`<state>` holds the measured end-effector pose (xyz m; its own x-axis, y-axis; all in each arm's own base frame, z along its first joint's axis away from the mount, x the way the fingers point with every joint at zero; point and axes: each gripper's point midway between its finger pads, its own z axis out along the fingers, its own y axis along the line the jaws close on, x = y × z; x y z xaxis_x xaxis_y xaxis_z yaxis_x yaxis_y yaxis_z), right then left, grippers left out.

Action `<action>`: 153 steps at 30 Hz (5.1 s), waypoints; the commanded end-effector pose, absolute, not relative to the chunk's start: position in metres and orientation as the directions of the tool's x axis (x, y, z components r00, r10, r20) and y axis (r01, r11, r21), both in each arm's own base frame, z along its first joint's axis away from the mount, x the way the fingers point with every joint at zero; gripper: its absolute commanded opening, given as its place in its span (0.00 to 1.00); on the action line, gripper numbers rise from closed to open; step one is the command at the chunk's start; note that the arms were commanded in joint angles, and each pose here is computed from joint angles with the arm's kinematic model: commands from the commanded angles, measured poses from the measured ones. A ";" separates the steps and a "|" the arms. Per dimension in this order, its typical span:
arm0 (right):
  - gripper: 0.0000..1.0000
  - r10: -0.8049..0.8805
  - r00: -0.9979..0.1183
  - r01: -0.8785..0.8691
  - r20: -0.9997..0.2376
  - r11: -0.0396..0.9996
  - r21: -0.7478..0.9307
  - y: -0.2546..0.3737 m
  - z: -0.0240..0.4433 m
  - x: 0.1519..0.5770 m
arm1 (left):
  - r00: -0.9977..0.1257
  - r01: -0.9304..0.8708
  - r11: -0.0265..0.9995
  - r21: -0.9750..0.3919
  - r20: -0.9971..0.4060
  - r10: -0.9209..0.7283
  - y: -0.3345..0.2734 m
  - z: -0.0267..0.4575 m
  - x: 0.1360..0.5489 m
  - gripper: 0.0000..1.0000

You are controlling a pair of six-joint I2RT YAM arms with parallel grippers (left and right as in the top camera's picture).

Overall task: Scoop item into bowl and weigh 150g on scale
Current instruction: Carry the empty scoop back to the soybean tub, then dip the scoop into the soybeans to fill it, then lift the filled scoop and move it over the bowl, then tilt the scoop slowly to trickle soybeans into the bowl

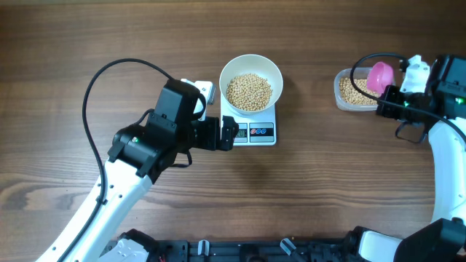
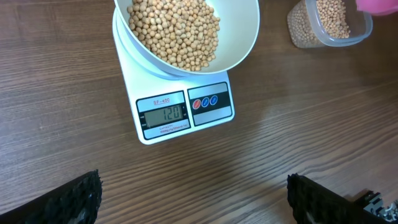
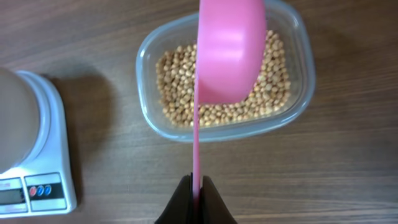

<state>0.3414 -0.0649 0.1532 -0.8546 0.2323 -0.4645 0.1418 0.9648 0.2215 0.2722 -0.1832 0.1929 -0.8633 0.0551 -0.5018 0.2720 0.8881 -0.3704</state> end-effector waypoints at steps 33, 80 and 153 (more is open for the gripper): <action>0.04 0.075 -0.953 0.010 -0.293 0.976 0.218 -0.012 0.083 0.353 | -0.855 0.288 0.882 -0.374 -0.514 0.061 -0.187 0.199 0.274 1.00; 0.04 0.528 -0.826 -0.061 -0.197 0.264 0.963 -0.020 0.195 0.336 | -0.855 0.288 0.882 -0.374 -0.514 0.061 -0.187 0.199 0.274 1.00; 0.04 -0.270 -0.692 -0.561 -0.670 0.785 0.264 0.187 0.161 0.362 | -0.855 0.288 0.882 -0.374 -0.514 0.061 -0.187 0.199 0.274 1.00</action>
